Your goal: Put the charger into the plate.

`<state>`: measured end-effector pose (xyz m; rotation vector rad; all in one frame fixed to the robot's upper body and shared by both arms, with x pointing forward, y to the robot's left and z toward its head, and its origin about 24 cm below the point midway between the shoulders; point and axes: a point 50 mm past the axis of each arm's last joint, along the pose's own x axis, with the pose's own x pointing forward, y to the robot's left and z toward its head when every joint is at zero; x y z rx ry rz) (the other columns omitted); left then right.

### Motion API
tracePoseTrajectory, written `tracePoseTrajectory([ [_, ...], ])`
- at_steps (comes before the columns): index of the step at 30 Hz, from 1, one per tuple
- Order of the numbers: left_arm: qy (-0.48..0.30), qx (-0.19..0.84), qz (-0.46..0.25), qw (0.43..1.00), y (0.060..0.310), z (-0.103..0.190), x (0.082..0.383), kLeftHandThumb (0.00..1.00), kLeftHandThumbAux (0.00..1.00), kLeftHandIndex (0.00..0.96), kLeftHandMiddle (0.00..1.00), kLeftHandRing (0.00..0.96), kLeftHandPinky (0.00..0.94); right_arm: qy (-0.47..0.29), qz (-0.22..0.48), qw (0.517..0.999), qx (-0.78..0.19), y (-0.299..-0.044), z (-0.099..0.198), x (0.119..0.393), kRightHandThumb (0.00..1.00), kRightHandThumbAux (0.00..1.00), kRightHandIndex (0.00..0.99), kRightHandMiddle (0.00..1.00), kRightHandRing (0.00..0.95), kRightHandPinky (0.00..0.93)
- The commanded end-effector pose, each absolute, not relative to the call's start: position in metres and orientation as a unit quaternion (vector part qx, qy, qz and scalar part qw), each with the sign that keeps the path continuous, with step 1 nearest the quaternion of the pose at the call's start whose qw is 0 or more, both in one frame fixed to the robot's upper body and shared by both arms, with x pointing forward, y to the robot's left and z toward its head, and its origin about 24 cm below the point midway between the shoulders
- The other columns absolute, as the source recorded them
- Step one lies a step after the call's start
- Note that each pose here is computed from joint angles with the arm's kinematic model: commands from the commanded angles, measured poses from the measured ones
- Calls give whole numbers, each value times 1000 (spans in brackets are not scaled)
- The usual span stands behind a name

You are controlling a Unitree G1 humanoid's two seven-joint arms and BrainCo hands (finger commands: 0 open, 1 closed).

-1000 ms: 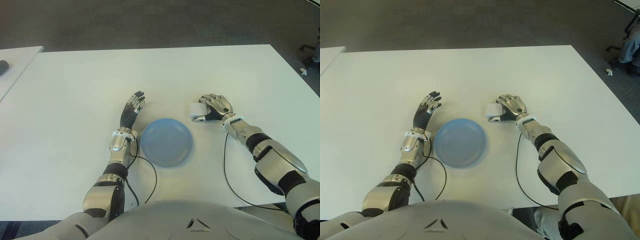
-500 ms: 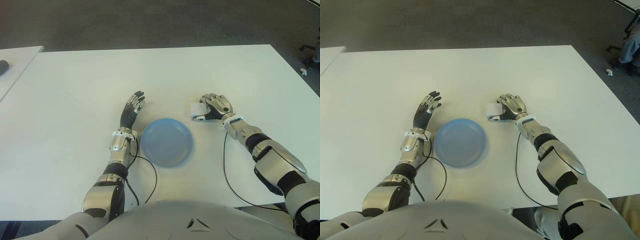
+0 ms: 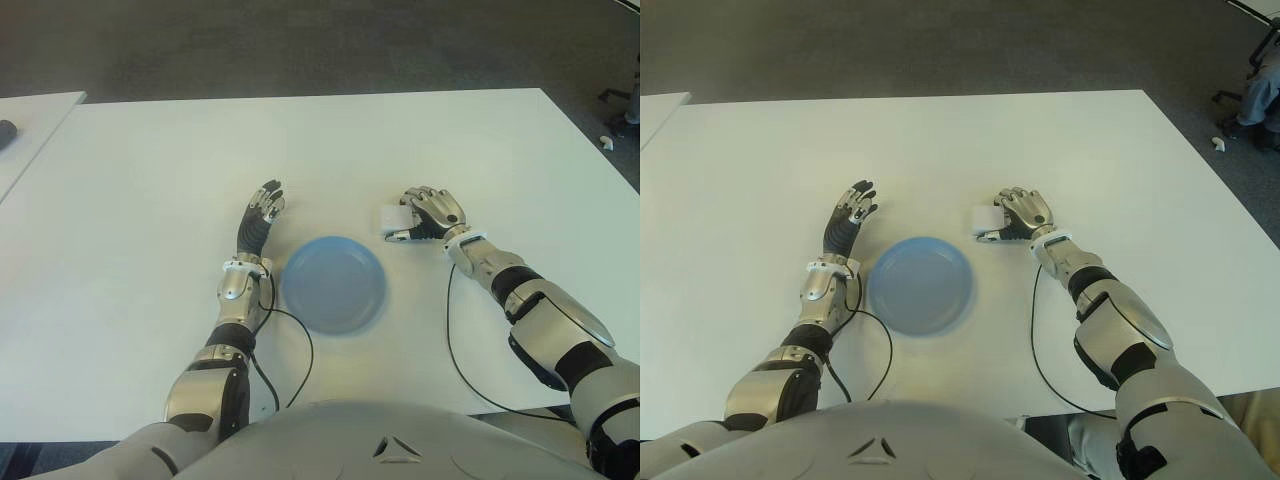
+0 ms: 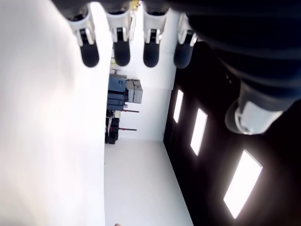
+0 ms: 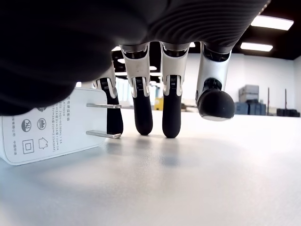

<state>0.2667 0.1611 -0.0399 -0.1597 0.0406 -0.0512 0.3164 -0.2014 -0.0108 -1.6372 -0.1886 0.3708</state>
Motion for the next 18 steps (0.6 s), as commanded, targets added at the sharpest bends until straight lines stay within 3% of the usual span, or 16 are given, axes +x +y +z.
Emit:
tracePoseTrajectory([
  [1,154,-88,14,984,173,-82,236,0,515,174,112,105,154,63,296,617,-726,-225,-76,251,747,710,440,867,868,851],
  [10,164,-83,25,983,175,-81,242,0,517,140,91,87,133,51,280,634,-719,-224,-72,254,747,710,440,868,867,849],
  [18,187,-76,34,979,177,-84,244,0,513,105,70,68,119,-42,215,686,-694,-219,-31,285,746,710,439,866,863,848],
])
